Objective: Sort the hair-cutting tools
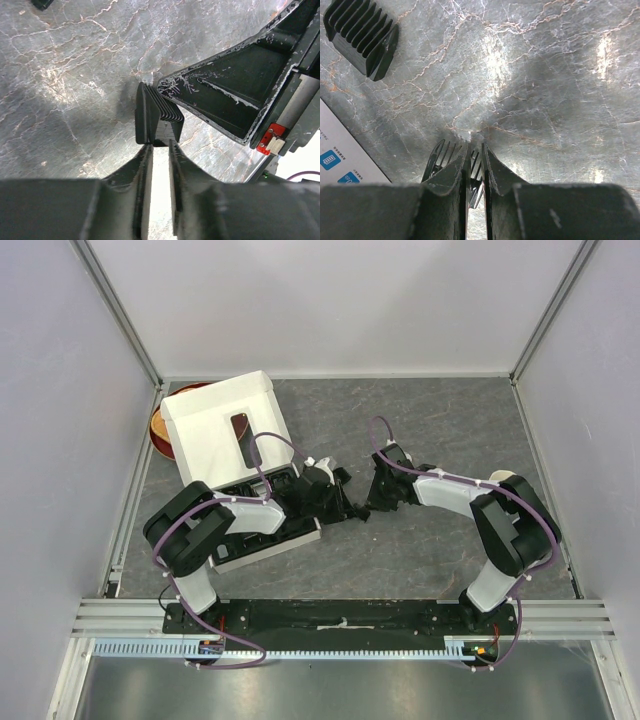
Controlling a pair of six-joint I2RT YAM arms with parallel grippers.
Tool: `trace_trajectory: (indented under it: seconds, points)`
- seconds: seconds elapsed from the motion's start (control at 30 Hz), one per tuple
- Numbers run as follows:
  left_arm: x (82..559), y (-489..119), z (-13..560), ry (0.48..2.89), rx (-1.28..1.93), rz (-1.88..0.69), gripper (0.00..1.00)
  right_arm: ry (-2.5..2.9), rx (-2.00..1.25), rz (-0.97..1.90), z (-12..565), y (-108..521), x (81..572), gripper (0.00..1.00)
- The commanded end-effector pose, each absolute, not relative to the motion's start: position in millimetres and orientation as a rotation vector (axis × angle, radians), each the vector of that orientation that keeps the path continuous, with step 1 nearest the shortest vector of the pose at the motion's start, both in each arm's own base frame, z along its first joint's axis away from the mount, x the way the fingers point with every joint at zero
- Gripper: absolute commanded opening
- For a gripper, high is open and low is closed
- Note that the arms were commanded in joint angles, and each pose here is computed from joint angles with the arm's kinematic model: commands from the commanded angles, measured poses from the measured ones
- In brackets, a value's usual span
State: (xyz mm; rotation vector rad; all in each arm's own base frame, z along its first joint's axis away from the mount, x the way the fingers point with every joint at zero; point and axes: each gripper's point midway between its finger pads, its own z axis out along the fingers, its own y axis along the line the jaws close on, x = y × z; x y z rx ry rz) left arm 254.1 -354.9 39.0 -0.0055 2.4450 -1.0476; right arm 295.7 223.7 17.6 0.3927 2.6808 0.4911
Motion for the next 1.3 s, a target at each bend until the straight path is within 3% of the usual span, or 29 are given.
trace_trajectory:
  seconds: [0.0,0.17,0.47,0.83,1.07,1.27]
  points:
    - [265.3,-368.4,64.8,2.342,-0.009,-1.126,0.3,2.719,0.4,0.515,11.5,228.1,286.5,0.21]
    - [269.8,-373.0,67.5,2.327,-0.04,-1.149,0.32,2.722,0.484,0.59,16.6,233.9,278.3,0.2]
    - [276.2,-370.2,59.2,2.341,-0.106,-1.115,0.27,2.718,0.552,0.678,24.5,239.4,268.3,0.2]
    - [271.7,-359.1,41.6,2.42,-0.264,-1.063,0.42,2.708,0.658,0.674,20.1,237.6,263.4,0.21]
    - [272.5,-357.6,39.2,2.422,-0.289,-1.054,0.25,2.705,0.671,0.672,17.1,238.6,262.3,0.21]
    - [274.0,-355.0,47.6,2.399,-0.248,-1.038,0.22,2.706,0.669,0.665,15.8,239.0,263.5,0.21]
